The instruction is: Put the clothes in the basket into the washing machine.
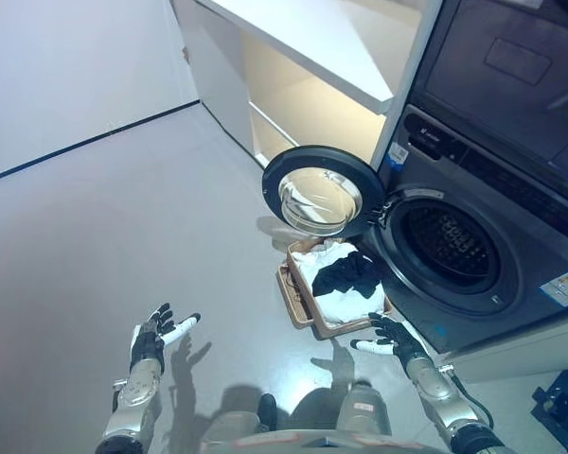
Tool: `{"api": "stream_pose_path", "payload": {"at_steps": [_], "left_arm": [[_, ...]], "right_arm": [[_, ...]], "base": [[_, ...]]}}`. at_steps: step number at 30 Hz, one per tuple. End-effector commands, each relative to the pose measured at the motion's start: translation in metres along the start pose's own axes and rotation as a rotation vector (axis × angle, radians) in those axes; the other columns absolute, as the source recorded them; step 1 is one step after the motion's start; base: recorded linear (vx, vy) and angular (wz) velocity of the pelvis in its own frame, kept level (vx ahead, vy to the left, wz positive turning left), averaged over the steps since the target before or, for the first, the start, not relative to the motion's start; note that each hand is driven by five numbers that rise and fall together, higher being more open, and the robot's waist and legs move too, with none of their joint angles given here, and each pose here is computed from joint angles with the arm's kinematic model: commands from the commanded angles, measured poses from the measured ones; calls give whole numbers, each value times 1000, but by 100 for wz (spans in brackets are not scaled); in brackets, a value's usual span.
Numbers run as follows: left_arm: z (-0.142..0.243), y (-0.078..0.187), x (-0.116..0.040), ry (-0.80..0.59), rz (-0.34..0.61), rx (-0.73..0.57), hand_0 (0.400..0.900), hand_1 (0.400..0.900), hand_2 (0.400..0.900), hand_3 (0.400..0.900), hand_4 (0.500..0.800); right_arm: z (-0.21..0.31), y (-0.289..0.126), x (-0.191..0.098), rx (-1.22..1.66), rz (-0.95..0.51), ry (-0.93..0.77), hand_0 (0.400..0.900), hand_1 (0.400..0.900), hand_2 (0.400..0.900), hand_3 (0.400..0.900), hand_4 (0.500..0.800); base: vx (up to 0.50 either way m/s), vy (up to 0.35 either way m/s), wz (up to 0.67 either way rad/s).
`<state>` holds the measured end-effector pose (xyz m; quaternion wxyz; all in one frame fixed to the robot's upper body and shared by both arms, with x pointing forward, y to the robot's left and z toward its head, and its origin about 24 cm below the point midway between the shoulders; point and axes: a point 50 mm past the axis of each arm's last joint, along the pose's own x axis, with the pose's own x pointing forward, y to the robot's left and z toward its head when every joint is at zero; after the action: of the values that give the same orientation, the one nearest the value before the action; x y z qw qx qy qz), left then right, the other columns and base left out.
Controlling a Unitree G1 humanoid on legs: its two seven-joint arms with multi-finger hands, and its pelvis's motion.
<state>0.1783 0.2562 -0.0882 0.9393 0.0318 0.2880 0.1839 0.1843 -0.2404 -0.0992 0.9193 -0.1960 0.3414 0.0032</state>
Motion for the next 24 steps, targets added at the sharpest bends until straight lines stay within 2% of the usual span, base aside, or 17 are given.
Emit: {"api": "stream_pose_path", "payload": {"at_steps": [1, 11, 16, 19, 24], "left_arm": [[44, 20, 6, -209, 54, -25, 900, 900, 900, 900, 800], [65, 8, 10, -268, 37, -74, 900, 900, 900, 900, 800], [73, -11, 17, -271, -12, -103, 900, 900, 900, 900, 800], [74, -19, 19, -260, -41, -87, 900, 900, 900, 900, 800], [70, -20, 20, -241, -45, -93, 900, 900, 900, 900, 800]], "right_arm": [[46, -18, 11, 5, -62, -176, 900, 900, 900, 900, 800], [71, -45, 15, 13, -138, -247, 900, 900, 900, 900, 800], [76, -66, 12, -42, -210, -269, 900, 900, 900, 900, 800], [74, -72, 11, -151, -208, -251, 900, 900, 900, 900, 800], [52, -72, 6, -148, -215, -194, 900, 900, 900, 900, 800]], "base": [[179, -67, 35], [190, -168, 28], [204, -179, 43], [134, -178, 1], [170, -270, -3]]}}
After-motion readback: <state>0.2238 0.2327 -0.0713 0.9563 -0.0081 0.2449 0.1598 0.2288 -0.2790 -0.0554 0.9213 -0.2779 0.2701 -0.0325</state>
